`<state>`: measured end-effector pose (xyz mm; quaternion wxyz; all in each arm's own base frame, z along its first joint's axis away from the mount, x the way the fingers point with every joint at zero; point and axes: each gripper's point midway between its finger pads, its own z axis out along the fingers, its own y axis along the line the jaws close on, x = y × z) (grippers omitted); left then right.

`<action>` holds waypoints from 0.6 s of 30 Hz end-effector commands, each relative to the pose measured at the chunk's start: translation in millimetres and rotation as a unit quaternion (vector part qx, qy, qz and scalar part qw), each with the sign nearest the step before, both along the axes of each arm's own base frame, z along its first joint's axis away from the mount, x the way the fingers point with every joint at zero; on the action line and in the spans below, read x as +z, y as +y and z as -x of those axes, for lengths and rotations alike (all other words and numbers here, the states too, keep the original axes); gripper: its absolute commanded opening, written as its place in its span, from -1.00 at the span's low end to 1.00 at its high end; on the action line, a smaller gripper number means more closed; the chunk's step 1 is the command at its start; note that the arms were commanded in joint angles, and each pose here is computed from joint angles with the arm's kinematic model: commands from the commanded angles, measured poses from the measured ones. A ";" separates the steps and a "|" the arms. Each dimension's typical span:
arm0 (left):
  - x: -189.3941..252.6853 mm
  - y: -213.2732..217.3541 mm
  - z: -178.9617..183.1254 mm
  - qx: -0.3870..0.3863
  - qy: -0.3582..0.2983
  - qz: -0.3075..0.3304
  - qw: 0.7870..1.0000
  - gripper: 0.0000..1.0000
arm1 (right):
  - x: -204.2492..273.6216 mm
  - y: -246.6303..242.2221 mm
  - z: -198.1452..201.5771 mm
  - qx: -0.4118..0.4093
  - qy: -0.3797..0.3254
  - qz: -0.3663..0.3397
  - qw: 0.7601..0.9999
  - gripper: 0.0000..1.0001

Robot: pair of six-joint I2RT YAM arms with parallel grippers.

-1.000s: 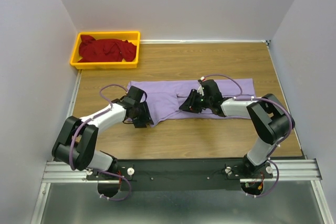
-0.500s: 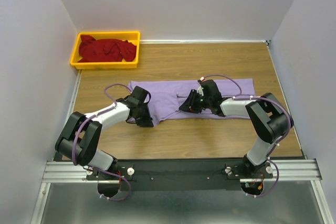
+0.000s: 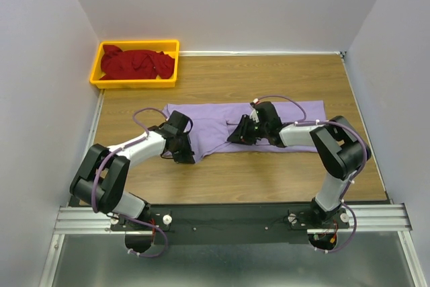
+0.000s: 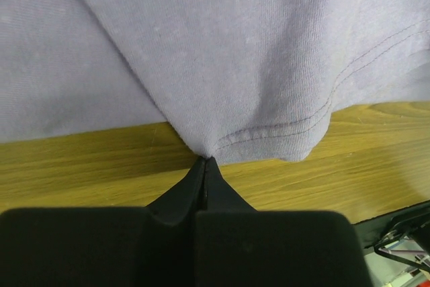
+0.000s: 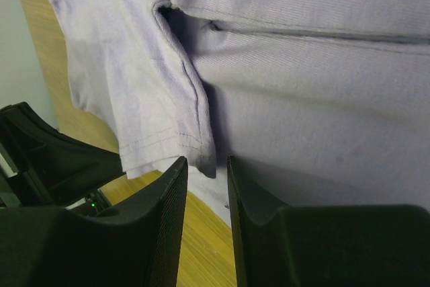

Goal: Fold and stack the t-shirts
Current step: Fold the tshirt

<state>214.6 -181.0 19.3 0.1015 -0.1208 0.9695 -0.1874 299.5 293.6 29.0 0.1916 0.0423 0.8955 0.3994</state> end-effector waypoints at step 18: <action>24.5 25.8 -32.5 -0.008 -0.050 -0.073 0.996 -1.00 | 24.0 10.8 -14.8 0.049 -0.024 0.030 0.998 -0.93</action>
